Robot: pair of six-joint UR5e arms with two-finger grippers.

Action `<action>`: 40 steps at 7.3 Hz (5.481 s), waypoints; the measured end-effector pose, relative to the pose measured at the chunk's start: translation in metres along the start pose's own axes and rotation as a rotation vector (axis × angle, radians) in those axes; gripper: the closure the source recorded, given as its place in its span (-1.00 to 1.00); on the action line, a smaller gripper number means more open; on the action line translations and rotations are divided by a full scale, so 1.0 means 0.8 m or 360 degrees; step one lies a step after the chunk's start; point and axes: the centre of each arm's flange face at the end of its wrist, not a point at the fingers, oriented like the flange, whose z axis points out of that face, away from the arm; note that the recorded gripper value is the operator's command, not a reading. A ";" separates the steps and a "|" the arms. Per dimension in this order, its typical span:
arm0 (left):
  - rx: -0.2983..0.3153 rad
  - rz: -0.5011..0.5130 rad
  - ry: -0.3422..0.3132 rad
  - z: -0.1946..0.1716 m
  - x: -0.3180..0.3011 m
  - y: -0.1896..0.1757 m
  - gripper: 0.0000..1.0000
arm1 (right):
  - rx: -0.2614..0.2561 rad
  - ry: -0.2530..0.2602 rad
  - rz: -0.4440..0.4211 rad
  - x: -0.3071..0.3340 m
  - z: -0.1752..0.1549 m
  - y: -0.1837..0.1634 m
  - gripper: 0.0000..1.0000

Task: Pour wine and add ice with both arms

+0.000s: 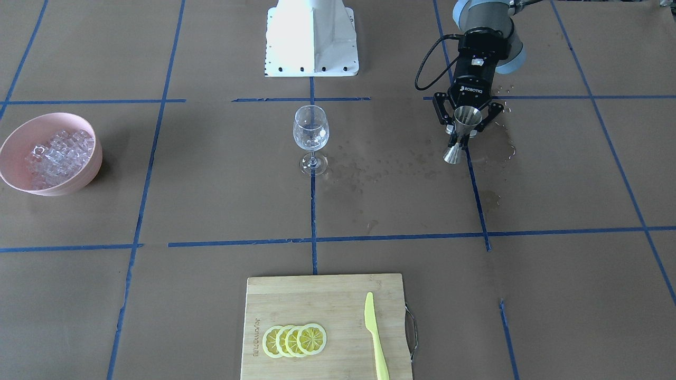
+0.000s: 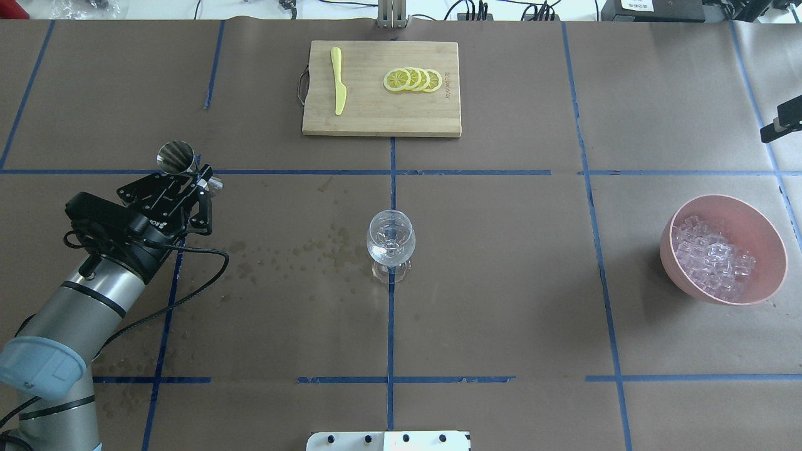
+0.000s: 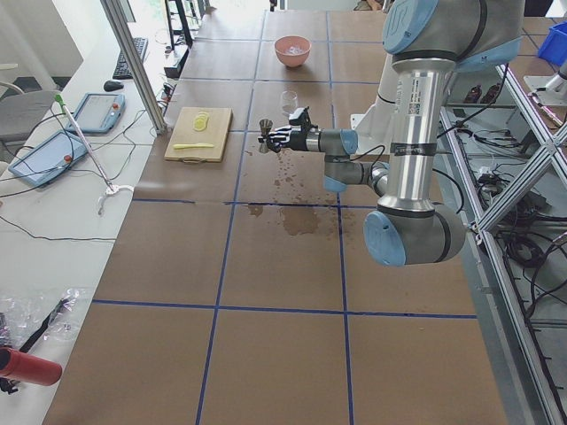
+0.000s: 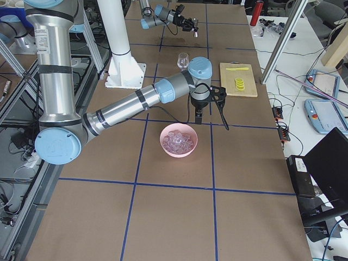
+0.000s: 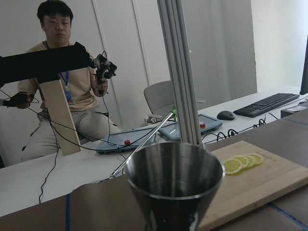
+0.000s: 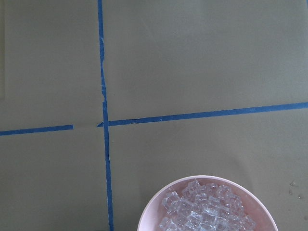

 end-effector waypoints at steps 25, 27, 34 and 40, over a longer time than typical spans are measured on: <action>-0.0093 -0.0004 -0.0315 -0.016 -0.102 0.074 1.00 | -0.0075 0.0306 -0.0069 0.024 0.232 0.130 -0.37; -0.0095 -0.0001 -0.0314 -0.015 -0.101 0.076 1.00 | -0.0079 0.0312 -0.0076 0.025 0.234 0.129 -0.12; -0.0094 -0.0014 -0.0304 -0.003 -0.087 0.082 1.00 | -0.0053 0.0299 -0.0076 0.026 0.221 0.127 1.00; -0.0141 -0.0073 -0.0363 0.003 -0.108 0.136 1.00 | 0.0017 0.0141 -0.0043 0.008 0.150 0.118 1.00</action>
